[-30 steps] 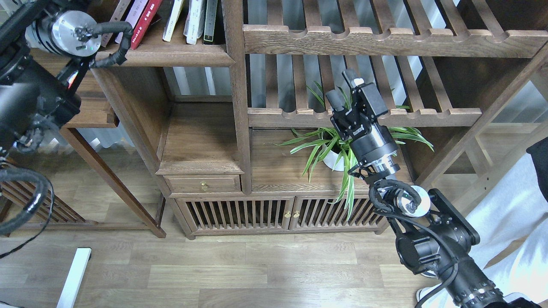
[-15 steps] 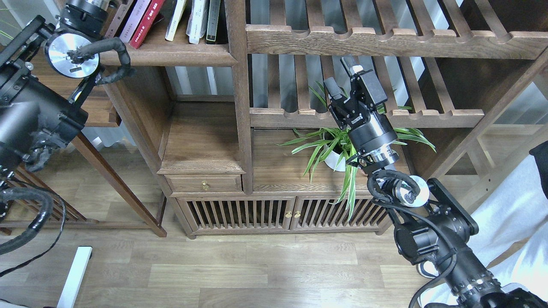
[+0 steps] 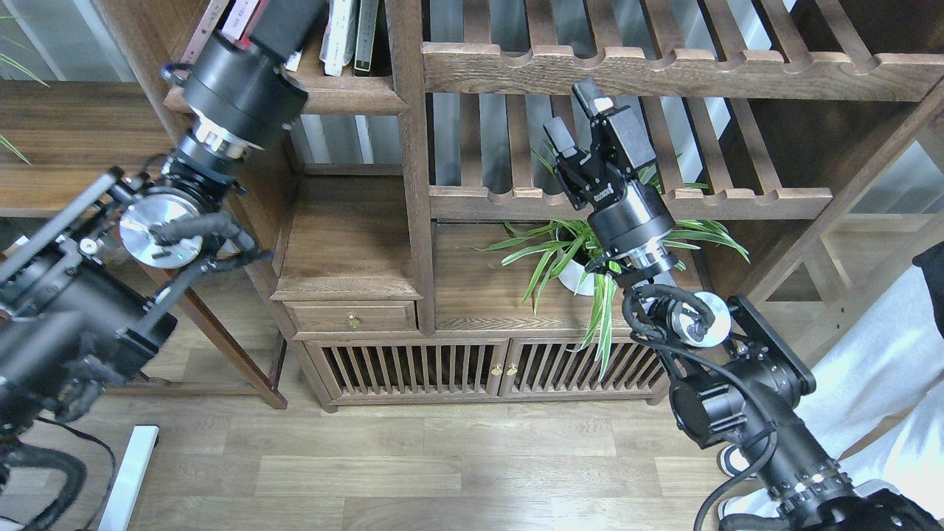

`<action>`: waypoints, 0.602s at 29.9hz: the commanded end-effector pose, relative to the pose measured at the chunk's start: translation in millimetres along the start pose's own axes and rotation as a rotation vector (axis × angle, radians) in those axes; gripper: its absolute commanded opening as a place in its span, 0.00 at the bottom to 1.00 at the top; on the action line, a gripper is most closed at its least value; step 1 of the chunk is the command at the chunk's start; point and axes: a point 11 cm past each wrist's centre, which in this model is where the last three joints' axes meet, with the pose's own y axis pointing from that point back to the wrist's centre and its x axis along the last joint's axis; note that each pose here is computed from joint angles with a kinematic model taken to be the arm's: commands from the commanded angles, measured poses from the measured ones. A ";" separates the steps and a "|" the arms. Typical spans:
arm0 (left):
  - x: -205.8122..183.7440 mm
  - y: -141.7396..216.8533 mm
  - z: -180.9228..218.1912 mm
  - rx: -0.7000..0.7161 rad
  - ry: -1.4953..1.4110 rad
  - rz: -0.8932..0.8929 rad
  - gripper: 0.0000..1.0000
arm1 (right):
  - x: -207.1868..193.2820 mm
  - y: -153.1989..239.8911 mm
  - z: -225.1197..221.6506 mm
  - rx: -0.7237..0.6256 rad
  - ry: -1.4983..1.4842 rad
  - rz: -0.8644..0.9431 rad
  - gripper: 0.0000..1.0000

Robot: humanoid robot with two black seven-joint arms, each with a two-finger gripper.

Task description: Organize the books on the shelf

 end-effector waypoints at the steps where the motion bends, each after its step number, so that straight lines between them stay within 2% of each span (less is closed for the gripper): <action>1: -1.2 7.8 -30.6 0.043 0.024 0.004 0.92 | -4.4 -5.5 0.0 -0.006 0.006 -0.014 0.93; 11: -14.1 7.5 -104.4 0.113 0.068 -0.013 0.92 | -9.8 -9.4 -2.0 -0.006 0.013 -0.030 0.93; 18: -9.1 9.4 -120.7 0.139 0.074 0.011 0.92 | -9.1 -8.3 -4.8 -0.004 0.020 -0.025 0.93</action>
